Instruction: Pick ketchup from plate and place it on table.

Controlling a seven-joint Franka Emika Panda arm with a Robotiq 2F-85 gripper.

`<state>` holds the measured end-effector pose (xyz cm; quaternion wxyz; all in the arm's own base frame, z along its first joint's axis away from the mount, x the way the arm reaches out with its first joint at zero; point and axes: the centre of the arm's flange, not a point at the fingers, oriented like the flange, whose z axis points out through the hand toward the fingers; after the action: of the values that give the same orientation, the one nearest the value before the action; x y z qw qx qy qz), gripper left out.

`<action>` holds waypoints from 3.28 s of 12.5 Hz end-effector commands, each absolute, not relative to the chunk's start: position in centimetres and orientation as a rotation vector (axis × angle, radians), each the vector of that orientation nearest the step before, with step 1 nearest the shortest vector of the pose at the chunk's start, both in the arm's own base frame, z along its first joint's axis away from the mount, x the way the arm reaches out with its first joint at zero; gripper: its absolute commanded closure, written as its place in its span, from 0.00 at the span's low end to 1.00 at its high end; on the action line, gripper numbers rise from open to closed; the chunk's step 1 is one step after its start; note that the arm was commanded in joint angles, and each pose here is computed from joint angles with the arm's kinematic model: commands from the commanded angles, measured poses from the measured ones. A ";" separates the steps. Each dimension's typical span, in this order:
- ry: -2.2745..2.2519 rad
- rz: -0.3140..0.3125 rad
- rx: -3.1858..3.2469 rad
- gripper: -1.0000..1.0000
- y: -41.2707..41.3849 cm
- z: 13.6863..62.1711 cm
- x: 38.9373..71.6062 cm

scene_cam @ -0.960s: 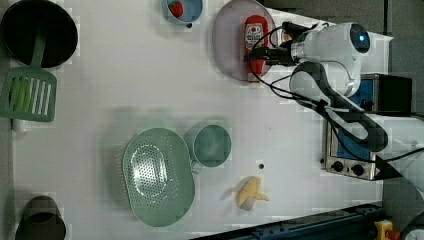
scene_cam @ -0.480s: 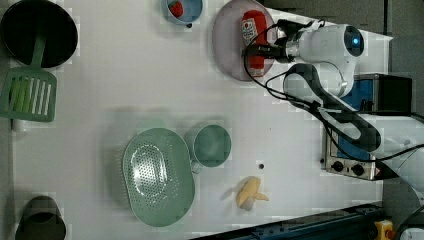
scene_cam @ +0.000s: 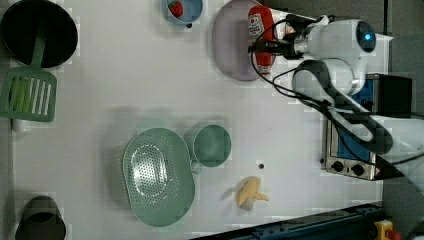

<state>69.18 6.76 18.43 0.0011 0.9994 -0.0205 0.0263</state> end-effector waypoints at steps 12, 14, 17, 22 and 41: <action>-0.811 -0.089 2.910 0.40 -0.9 40.5 56.9; -0.868 -0.044 2.937 0.40 -1.8 38.4 54.9; -0.942 -0.079 2.951 0.40 -2.7 33.0 52.4; -0.985 -0.024 2.975 0.40 -2.9 24.7 49.9; -1.174 0.062 2.918 0.00 -3.2 55.7 54.9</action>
<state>55.37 -3.81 56.14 -0.0074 0.9337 -0.3553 0.0449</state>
